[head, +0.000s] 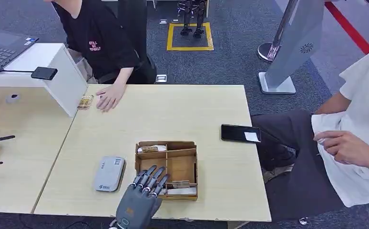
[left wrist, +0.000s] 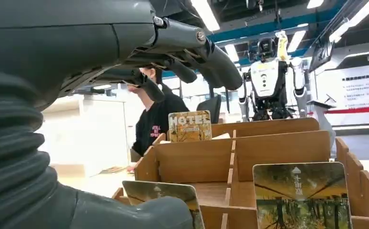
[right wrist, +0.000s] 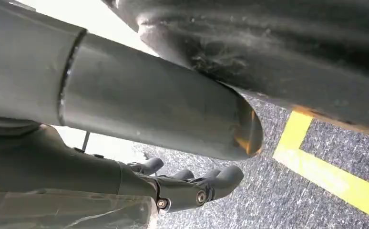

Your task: Pass the card to the sensor for recognition and then transmit it.

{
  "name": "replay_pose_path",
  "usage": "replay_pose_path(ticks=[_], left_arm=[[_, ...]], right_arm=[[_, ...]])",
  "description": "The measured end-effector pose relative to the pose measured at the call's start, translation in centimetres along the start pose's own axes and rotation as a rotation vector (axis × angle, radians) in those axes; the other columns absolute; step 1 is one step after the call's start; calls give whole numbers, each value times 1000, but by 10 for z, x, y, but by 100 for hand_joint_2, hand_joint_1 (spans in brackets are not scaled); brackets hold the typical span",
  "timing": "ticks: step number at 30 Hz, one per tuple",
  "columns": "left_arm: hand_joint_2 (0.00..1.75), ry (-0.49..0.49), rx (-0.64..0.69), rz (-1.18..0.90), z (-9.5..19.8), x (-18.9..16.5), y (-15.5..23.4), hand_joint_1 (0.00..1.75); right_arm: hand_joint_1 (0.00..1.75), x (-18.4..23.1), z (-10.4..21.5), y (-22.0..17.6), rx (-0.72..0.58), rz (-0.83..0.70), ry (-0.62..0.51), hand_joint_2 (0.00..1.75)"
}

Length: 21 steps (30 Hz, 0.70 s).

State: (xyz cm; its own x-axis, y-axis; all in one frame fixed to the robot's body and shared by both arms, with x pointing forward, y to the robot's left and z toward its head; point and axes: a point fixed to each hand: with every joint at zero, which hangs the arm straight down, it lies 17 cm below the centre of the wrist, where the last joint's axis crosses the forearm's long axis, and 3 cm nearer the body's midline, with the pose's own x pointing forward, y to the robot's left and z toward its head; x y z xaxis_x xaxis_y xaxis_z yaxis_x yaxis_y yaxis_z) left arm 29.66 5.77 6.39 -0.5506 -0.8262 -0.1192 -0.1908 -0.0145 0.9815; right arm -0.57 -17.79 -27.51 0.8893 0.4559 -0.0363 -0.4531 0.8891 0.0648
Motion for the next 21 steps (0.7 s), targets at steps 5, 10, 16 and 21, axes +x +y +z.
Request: replay_pose_path(ticks=[5,10,16,21], left_arm=[[175,-55,-39,-22,3,5,-10,33],[175,-119,-97,-57,12,6,-24,33],[175,-141,-135,-81,18,1,-34,38],[175,-90,-116,-90,18,-12,-31,35]], right_arm=[[0,-1,0,0,-1,8,4,0],[0,-1,0,0,-2,15,4,0],[0,-2,0,-1,-2,17,5,0],[0,-2,0,-1,-2,17,5,0]])
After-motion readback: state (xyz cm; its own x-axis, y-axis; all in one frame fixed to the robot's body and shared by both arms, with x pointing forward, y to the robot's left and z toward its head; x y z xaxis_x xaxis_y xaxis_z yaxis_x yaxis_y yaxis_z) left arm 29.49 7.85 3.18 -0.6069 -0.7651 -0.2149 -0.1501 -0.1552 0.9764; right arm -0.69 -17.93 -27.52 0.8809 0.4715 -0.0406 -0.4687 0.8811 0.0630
